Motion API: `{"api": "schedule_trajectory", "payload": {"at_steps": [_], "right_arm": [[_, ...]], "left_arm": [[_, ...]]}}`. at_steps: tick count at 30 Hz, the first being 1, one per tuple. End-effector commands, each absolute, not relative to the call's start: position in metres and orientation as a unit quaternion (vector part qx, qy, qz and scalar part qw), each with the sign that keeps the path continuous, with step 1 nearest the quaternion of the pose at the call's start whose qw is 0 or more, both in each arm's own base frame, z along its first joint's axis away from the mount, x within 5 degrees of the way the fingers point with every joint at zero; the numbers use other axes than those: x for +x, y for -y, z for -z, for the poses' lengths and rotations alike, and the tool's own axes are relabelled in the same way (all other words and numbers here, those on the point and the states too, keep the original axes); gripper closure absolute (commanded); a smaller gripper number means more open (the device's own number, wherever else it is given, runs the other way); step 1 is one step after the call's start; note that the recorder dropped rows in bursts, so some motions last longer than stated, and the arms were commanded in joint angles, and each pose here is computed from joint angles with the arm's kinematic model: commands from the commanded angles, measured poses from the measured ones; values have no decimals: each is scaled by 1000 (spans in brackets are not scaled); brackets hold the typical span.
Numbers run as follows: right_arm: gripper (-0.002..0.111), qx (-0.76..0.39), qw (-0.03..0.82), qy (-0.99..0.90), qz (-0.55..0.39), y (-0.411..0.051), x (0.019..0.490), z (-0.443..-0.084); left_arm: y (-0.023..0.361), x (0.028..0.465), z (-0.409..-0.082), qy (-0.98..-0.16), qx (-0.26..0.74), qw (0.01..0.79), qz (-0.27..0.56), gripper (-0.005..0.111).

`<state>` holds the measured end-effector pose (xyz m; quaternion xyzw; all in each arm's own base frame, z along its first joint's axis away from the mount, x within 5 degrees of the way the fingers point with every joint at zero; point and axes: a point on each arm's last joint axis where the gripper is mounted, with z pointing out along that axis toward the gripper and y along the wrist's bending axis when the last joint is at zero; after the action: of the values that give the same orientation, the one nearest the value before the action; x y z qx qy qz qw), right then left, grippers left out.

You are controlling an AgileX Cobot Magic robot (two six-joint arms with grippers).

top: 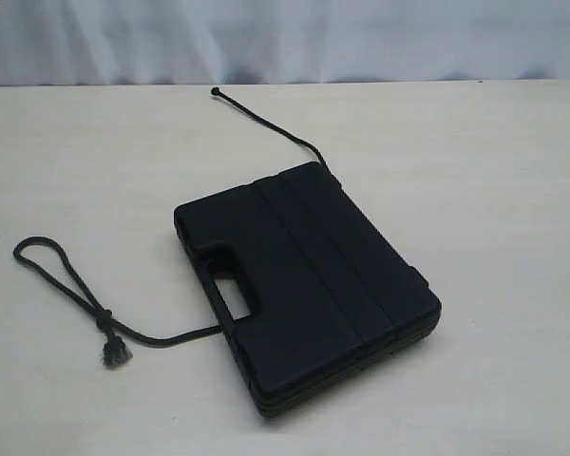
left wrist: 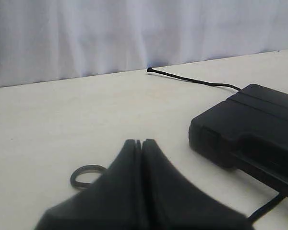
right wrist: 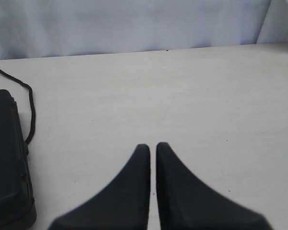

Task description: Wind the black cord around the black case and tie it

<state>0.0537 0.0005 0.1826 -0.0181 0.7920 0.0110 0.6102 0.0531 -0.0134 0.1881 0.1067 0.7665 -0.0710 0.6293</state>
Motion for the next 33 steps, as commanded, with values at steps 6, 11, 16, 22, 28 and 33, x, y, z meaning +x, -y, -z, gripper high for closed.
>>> {"api": "schedule_trajectory", "payload": {"at_steps": [6, 11, 16, 22, 28, 33], "right_arm": [[104, -15, 613, -790, -11, 0, 54, -183], [104, -15, 613, -790, -11, 0, 54, -183], [104, -15, 613, -790, -11, 0, 54, -183], [104, -15, 613, -790, -11, 0, 54, -183], [104, -15, 613, -790, -11, 0, 54, -183], [104, -15, 613, -790, -11, 0, 54, -183]], "left_arm": [[14, 53, -189, -761, 109, 635, 73, 107], [14, 53, -189, -761, 109, 635, 73, 107], [14, 54, -193, -745, 107, 653, 77, 107], [15, 54, -200, -720, 101, 682, 84, 107], [15, 54, -201, -718, 91, 684, 96, 107], [15, 54, -208, -694, 41, 702, 151, 107]]}}
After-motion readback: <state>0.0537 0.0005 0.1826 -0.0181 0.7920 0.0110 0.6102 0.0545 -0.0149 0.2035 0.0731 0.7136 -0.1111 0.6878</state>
